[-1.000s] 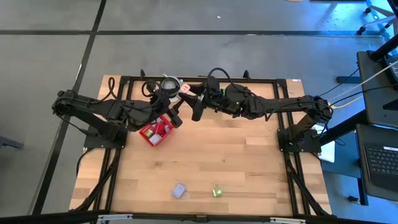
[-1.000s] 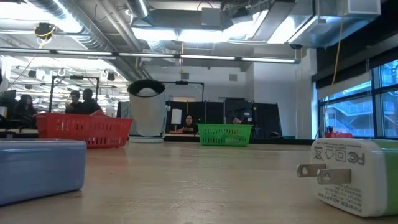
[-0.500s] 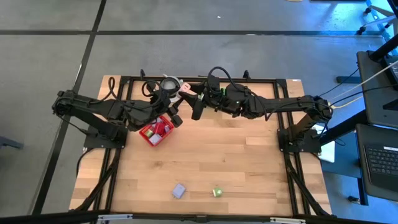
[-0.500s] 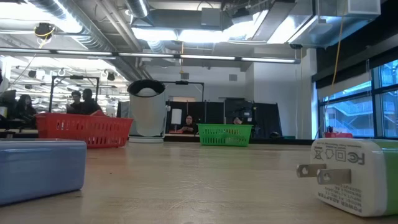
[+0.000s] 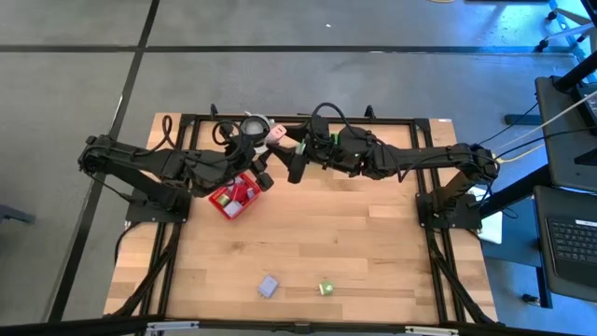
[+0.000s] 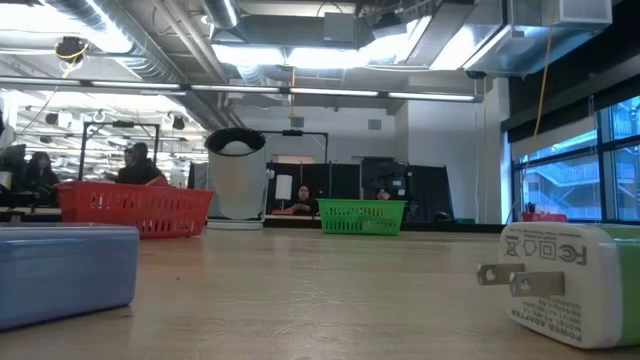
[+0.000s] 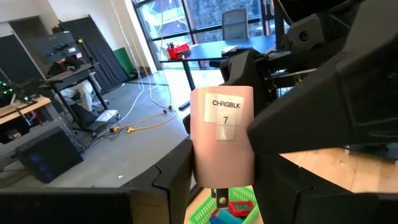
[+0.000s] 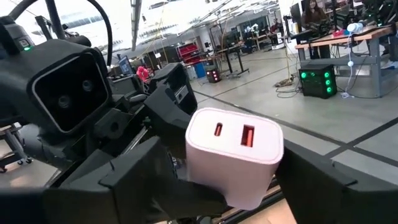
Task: Pick & Place Office items
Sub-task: Put the light pink charger adapter into the red bin
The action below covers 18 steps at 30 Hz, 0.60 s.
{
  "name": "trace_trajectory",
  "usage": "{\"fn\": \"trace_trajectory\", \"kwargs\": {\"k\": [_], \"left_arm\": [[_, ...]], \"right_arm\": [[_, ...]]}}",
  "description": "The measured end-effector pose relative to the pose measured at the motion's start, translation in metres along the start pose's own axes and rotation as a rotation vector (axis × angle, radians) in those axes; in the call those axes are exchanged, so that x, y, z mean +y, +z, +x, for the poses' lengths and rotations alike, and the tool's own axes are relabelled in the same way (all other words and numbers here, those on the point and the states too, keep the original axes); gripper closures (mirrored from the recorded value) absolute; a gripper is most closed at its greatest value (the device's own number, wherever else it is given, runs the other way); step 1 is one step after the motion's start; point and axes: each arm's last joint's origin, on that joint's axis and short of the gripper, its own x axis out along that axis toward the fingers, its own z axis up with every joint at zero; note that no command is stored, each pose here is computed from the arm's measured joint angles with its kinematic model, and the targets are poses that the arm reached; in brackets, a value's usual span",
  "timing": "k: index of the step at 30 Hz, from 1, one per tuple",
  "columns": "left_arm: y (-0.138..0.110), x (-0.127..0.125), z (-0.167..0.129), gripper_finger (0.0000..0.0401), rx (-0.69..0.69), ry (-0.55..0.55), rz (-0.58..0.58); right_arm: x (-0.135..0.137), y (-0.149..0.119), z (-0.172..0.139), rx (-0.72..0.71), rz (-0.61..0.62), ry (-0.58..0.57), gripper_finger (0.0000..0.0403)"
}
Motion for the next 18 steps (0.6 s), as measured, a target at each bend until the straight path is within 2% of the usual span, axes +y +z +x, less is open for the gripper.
{"fn": "trace_trajectory", "kwargs": {"k": [7, 13, 18], "left_arm": [[0.000, 0.000, 0.000, 0.0259, 0.000, 0.003, 0.000], [-0.001, 0.000, 0.000, 0.0266, 0.003, 0.007, 0.005], [0.000, 0.001, -0.001, 0.0271, -0.002, 0.015, -0.002]], "right_arm": [[-0.005, -0.002, 0.001, 0.032, 0.043, -0.023, 0.0068], [-0.011, 0.002, -0.004, 0.072, 0.054, -0.051, 0.0058], [-0.013, 0.012, -0.016, 0.147, 0.043, 0.003, 0.0057]]}}
